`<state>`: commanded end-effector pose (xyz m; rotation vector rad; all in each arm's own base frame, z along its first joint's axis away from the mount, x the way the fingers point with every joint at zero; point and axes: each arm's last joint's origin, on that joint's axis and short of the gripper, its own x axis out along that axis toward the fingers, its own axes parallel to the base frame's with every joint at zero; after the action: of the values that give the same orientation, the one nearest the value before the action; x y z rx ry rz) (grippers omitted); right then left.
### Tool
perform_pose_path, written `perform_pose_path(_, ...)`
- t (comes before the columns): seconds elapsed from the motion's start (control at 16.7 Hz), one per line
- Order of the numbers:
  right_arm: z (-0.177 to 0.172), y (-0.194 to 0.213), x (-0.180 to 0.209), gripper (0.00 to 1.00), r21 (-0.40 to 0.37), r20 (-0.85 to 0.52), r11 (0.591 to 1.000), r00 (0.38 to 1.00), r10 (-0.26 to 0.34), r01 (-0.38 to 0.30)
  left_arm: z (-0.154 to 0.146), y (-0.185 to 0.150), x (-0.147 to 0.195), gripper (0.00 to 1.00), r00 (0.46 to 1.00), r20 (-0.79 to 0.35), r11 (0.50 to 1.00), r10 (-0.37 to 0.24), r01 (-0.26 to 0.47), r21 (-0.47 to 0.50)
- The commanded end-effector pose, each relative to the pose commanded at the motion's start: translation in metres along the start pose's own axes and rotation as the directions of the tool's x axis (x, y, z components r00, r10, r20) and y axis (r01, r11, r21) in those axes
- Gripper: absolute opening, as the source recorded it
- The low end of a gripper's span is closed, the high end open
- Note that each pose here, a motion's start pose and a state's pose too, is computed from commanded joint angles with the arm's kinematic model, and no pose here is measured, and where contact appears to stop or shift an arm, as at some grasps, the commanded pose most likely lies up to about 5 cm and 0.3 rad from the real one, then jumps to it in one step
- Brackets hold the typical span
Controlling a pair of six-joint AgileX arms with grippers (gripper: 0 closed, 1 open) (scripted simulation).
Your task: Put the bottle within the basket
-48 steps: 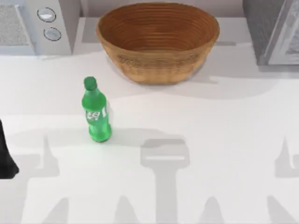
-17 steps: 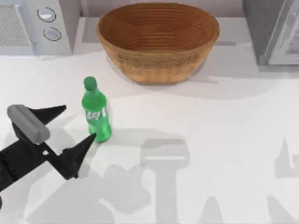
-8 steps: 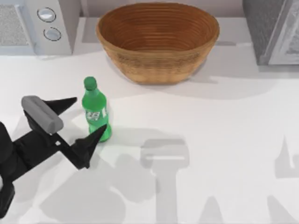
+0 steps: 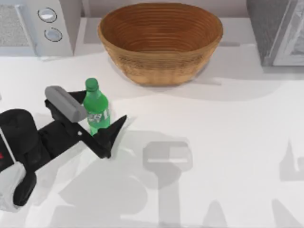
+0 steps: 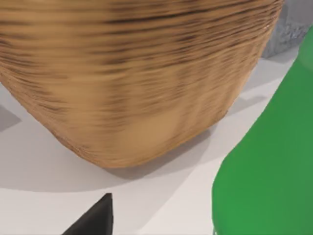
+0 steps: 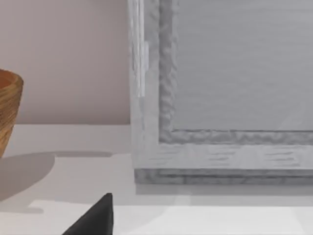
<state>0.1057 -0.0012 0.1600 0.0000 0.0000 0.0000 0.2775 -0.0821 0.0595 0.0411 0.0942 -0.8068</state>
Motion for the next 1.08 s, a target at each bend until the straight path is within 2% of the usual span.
perform_pose_path(0.06, 0.0000, 0.0000, 0.0000, 1.00, 0.000, 0.000, 1.000, 1.000, 0.000, 0.000, 0.0000, 0.0000, 0.0000, 1.00, 1.000, 0.000, 1.000, 0.000, 0.000, 0.000)
perform_pose_path(0.84, 0.0000, 0.0000, 0.0000, 1.00, 0.000, 0.000, 1.000, 1.000, 0.000, 0.000, 0.0000, 0.0000, 0.0000, 0.02, 1.000, 0.000, 1.000, 0.000, 0.000, 0.000)
perform_pose_path(1.08, 0.0000, 0.0000, 0.0000, 1.00, 0.000, 0.000, 1.000, 1.000, 0.000, 0.000, 0.0000, 0.0000, 0.0000, 0.00, 1.000, 0.000, 1.000, 0.000, 0.000, 0.000)
